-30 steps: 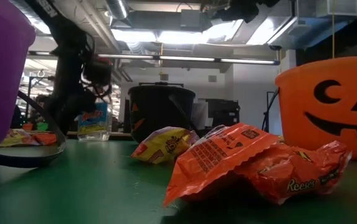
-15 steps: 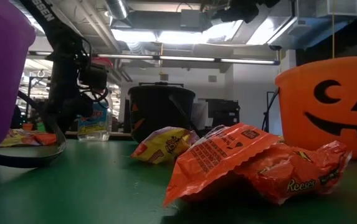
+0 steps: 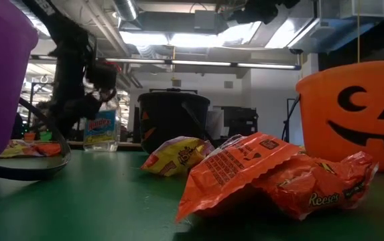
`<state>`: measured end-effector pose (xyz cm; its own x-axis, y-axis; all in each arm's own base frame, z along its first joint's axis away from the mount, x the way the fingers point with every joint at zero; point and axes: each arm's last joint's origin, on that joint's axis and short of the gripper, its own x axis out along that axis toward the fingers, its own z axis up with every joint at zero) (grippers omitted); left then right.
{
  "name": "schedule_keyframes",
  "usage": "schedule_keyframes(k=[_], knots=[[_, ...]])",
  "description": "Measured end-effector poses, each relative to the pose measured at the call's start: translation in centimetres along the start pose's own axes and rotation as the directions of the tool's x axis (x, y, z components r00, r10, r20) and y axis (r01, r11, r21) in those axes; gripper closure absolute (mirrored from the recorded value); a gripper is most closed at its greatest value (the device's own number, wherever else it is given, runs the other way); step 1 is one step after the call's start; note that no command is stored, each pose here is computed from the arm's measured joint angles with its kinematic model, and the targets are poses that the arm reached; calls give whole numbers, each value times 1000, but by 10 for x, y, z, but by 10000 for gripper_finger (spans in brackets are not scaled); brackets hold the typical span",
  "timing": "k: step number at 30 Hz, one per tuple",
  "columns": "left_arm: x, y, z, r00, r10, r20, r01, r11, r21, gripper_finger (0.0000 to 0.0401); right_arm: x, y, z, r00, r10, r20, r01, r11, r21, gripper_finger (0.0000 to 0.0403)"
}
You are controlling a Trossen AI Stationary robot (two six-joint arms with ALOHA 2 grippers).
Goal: Sort candy
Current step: Put the yellow candy into the violet bucket
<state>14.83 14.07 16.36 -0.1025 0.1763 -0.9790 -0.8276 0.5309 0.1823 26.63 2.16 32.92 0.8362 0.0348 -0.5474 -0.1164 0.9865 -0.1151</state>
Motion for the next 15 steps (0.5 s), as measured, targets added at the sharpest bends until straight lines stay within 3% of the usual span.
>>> schedule_keyframes(k=[8,15], knots=[[-46,-4,-14,998,33,57,-32,999,-5,401,0,0,2,1000,-4,16,4,1000,1,171],[-36,-6,-23,1000,1,23,0,999,-43,371,0,0,3,1000,-6,30,6,1000,-2,171]])
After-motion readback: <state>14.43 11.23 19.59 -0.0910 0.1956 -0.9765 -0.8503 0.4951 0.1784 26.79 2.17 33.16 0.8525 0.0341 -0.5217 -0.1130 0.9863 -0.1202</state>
